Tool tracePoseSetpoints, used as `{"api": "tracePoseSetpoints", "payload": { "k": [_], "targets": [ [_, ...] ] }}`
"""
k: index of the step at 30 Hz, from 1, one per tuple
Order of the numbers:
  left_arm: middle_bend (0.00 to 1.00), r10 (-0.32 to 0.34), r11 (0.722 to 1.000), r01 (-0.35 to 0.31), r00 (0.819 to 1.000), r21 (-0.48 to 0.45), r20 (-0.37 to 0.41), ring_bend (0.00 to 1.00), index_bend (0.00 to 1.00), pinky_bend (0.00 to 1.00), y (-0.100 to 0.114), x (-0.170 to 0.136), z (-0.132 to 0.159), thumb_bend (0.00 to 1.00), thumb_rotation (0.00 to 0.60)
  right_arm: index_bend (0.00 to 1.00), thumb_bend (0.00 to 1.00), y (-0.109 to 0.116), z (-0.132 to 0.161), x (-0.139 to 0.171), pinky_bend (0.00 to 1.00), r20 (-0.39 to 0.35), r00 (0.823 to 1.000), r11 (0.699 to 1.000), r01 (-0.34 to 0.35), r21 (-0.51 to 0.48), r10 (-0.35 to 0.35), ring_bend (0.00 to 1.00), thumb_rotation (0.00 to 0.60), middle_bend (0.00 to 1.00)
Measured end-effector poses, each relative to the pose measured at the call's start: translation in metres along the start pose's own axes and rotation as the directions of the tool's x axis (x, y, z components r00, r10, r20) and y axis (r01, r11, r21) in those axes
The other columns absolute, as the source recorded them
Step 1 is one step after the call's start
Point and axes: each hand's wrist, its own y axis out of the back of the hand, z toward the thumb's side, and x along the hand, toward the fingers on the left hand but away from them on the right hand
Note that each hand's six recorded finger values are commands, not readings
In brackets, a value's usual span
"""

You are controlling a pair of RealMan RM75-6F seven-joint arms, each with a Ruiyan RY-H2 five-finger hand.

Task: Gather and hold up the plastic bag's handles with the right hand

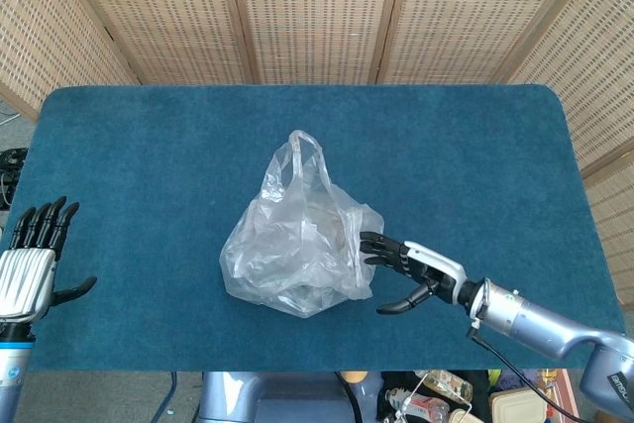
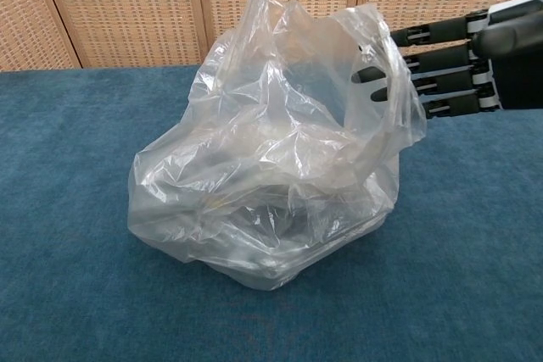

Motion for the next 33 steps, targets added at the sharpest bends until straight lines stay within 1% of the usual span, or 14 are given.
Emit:
{"api": "tracePoseSetpoints", "payload": {
  "k": [4, 7, 9, 13, 18, 22, 26, 30, 33],
  "targets": [
    [0.00, 0.004, 1.000, -0.004, 1.000, -0.003, -0.003, 0.00, 0.00, 0.00, 0.001, 0.000, -0.001, 0.01, 0.600, 0.07, 0.00, -0.003, 0.008, -0.008, 0.07, -0.012, 1.000, 0.998, -0.027, -0.064, 0.026, 0.00, 0.600, 0.14],
    [0.00, 0.005, 1.000, -0.005, 1.000, -0.004, -0.005, 0.00, 0.00, 0.00, 0.001, 0.000, -0.001, 0.01, 0.600, 0.07, 0.00, -0.006, 0.017, -0.012, 0.10, -0.041, 0.998, 0.993, -0.053, -0.102, 0.049, 0.00, 0.600, 0.14],
    [0.00, 0.003, 1.000, -0.003, 1.000, -0.006, -0.007, 0.00, 0.00, 0.00, 0.000, 0.000, -0.002, 0.01, 0.600, 0.07, 0.00, -0.007, 0.021, -0.013, 0.13, -0.053, 0.997, 0.993, -0.062, -0.103, 0.057, 0.00, 0.600, 0.14],
    [0.00, 0.001, 1.000, -0.001, 1.000, -0.009, -0.005, 0.00, 0.00, 0.00, 0.000, 0.001, -0.002, 0.01, 0.600, 0.07, 0.00, -0.011, 0.025, -0.016, 0.14, -0.061, 0.996, 0.991, -0.078, -0.110, 0.072, 0.00, 0.600, 0.14],
    [0.00, -0.001, 1.000, 0.000, 1.000, -0.013, -0.003, 0.00, 0.00, 0.00, 0.001, 0.000, -0.002, 0.01, 0.600, 0.06, 0.00, -0.017, 0.019, -0.025, 0.15, -0.025, 0.996, 0.985, -0.086, -0.150, 0.083, 0.00, 0.600, 0.14],
    [0.00, 0.000, 1.000, 0.000, 1.000, -0.016, -0.005, 0.00, 0.00, 0.00, 0.001, 0.000, -0.003, 0.01, 0.600, 0.06, 0.00, -0.025, 0.006, -0.036, 0.15, 0.020, 0.993, 0.980, -0.108, -0.167, 0.113, 0.00, 0.600, 0.14],
    [0.00, -0.002, 1.000, 0.002, 1.000, -0.018, -0.006, 0.00, 0.00, 0.00, 0.001, 0.001, -0.003, 0.01, 0.600, 0.06, 0.00, -0.030, 0.000, -0.047, 0.15, 0.050, 0.989, 0.977, -0.127, -0.173, 0.138, 0.00, 0.600, 0.13],
    [0.00, -0.002, 1.000, 0.002, 1.000, -0.019, -0.008, 0.00, 0.00, 0.00, 0.001, 0.001, -0.004, 0.01, 0.600, 0.06, 0.00, -0.033, 0.001, -0.059, 0.15, 0.057, 0.988, 0.973, -0.132, -0.191, 0.145, 0.00, 0.600, 0.13],
    [0.00, -0.001, 1.000, 0.001, 1.000, -0.019, -0.009, 0.00, 0.00, 0.00, 0.001, 0.002, -0.004, 0.01, 0.600, 0.07, 0.00, -0.034, 0.005, -0.065, 0.15, 0.047, 0.987, 0.969, -0.140, -0.206, 0.152, 0.01, 0.600, 0.14]
  ]
}}
